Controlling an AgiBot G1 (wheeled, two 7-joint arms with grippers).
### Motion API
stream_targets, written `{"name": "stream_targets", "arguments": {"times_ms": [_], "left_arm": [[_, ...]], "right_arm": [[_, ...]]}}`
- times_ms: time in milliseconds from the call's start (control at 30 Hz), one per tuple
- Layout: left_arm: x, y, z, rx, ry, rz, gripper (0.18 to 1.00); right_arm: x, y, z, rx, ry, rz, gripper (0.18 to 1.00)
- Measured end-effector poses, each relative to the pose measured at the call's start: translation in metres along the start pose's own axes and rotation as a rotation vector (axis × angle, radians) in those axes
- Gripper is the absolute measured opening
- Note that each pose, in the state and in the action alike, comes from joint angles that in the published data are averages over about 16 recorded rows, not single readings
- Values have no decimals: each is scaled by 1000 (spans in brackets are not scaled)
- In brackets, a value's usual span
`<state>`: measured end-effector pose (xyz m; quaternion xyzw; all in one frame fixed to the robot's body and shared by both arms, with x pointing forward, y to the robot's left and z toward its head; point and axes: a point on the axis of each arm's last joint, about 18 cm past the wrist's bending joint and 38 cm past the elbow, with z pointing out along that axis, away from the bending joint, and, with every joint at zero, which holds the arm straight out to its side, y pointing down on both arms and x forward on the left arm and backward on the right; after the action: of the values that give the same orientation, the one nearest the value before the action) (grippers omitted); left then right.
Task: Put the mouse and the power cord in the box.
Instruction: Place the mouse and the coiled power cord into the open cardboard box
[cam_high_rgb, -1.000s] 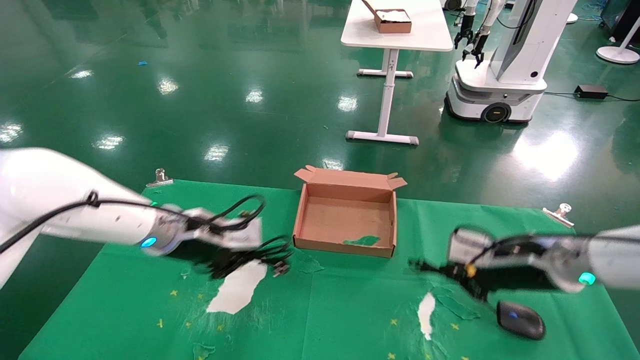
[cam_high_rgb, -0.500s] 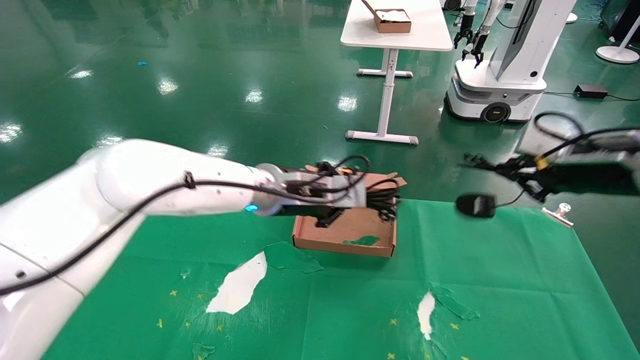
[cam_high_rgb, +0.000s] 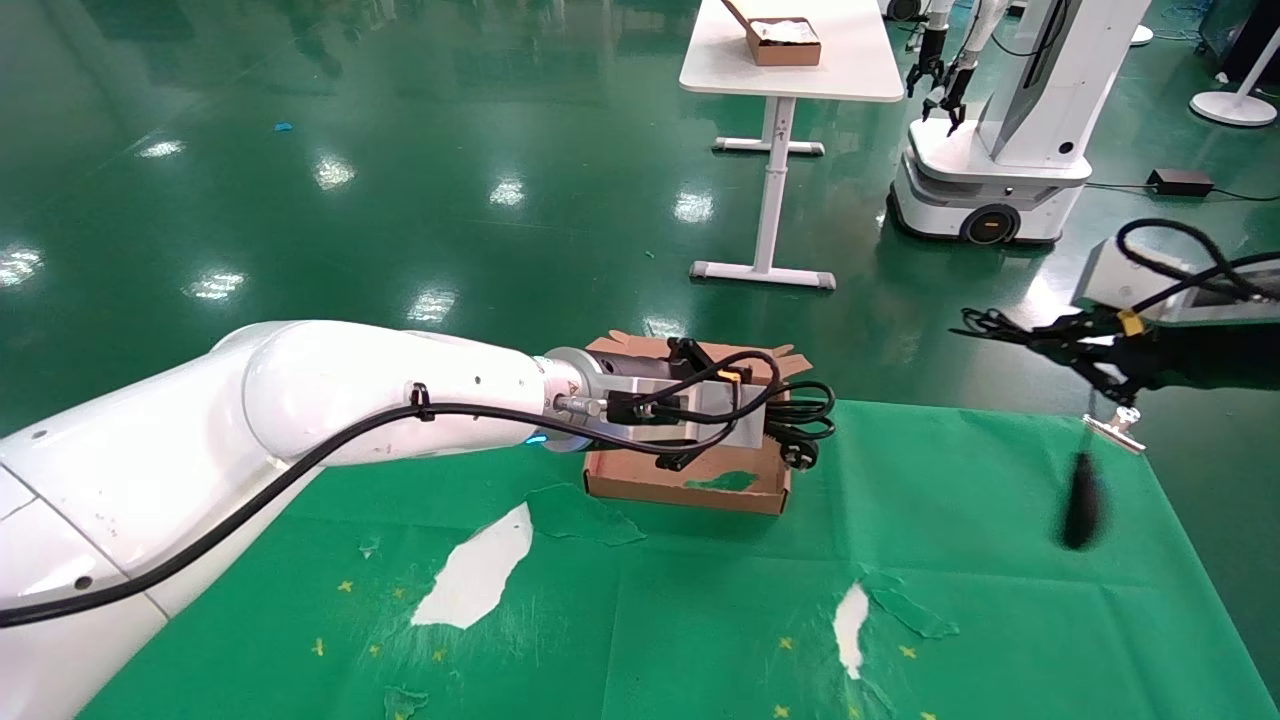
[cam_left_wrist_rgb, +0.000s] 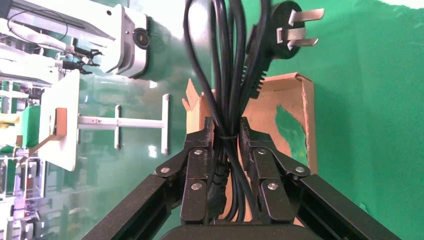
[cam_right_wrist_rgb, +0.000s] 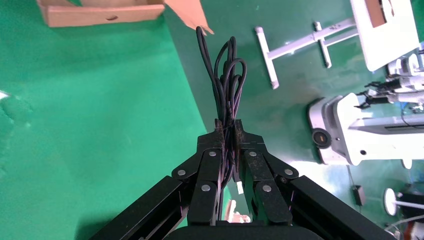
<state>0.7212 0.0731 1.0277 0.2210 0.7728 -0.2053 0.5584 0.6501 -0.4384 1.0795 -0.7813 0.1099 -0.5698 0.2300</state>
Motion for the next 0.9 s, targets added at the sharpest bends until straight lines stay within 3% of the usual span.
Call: {"name": "stream_targets", "arguments": {"times_ms": [267,467,700,900], "left_arm": [[-9,11,-2,-33,-25,-28,354],[-29,37,-15,-94,-71,-78,445],[-50,87,-58,-177,-99,-155,593],[-50,117,-96,-210,-86,-200,726]], "right_arm": [[-3,-11,2,32,-16,-15,211],[-5,-28,7,71,-21,-37,211],[-10,-66,27,147,-16,-81,211],[-15,-111,57,219,5,-119,211]]}}
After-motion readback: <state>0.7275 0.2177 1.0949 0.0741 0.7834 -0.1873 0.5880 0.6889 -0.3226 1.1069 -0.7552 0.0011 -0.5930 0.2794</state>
